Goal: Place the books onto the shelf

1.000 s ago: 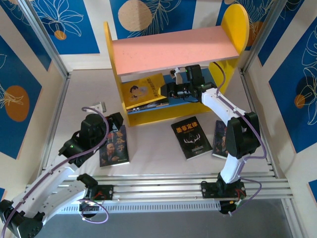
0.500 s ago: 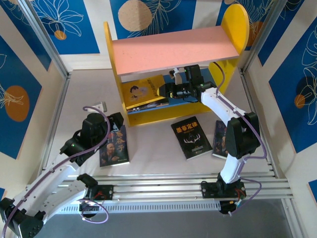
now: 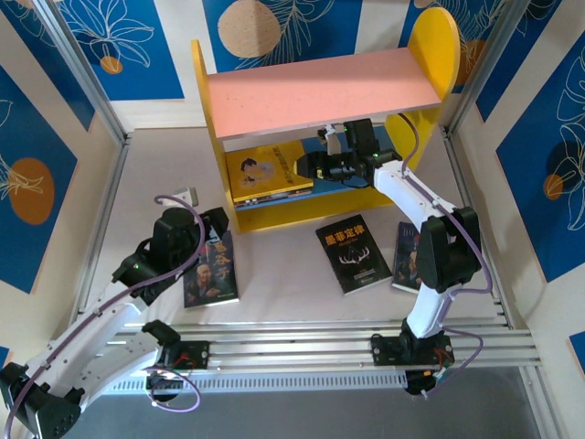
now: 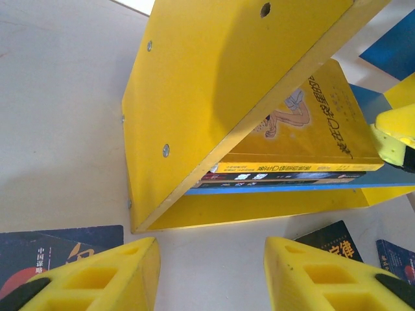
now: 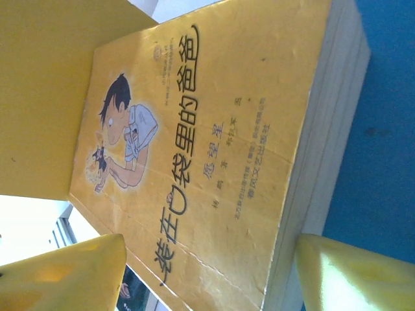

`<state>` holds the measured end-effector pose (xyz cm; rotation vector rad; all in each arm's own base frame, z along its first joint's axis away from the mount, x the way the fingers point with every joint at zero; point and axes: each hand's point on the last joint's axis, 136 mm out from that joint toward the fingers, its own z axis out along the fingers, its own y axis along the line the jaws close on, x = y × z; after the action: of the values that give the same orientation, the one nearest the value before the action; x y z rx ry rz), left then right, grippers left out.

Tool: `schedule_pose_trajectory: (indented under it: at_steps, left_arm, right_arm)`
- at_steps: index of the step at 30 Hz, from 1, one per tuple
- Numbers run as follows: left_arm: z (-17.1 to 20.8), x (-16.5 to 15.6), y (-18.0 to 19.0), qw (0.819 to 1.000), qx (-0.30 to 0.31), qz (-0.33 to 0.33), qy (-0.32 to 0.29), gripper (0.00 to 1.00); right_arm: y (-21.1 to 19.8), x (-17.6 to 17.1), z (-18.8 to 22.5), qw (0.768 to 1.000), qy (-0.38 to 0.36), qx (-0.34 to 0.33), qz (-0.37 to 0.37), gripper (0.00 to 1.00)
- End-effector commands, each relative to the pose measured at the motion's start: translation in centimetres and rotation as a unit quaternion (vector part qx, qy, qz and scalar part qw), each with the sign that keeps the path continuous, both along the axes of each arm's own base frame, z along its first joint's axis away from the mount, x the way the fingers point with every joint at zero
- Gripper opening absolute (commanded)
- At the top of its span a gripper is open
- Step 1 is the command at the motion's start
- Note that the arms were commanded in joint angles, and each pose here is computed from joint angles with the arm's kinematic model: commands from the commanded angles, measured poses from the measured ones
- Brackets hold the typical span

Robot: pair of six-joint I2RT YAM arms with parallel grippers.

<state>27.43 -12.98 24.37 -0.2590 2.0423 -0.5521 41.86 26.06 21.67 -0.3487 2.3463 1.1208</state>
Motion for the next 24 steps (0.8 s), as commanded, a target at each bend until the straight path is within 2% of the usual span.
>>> schedule_pose_trajectory:
  at_steps: [1,24]
  left_arm:
    - [0.50,0.31,0.08,1.000,0.001,-0.001,-0.008,0.47]
    - [0.34,0.16,0.17,1.000,-0.002,0.000,-0.007,0.47]
  right_arm:
    - [-0.37,0.12,2.45,0.999,-0.034,0.004,0.001,0.69]
    - [-0.08,-0.29,2.50,0.999,-0.033,0.011,0.010,0.63]
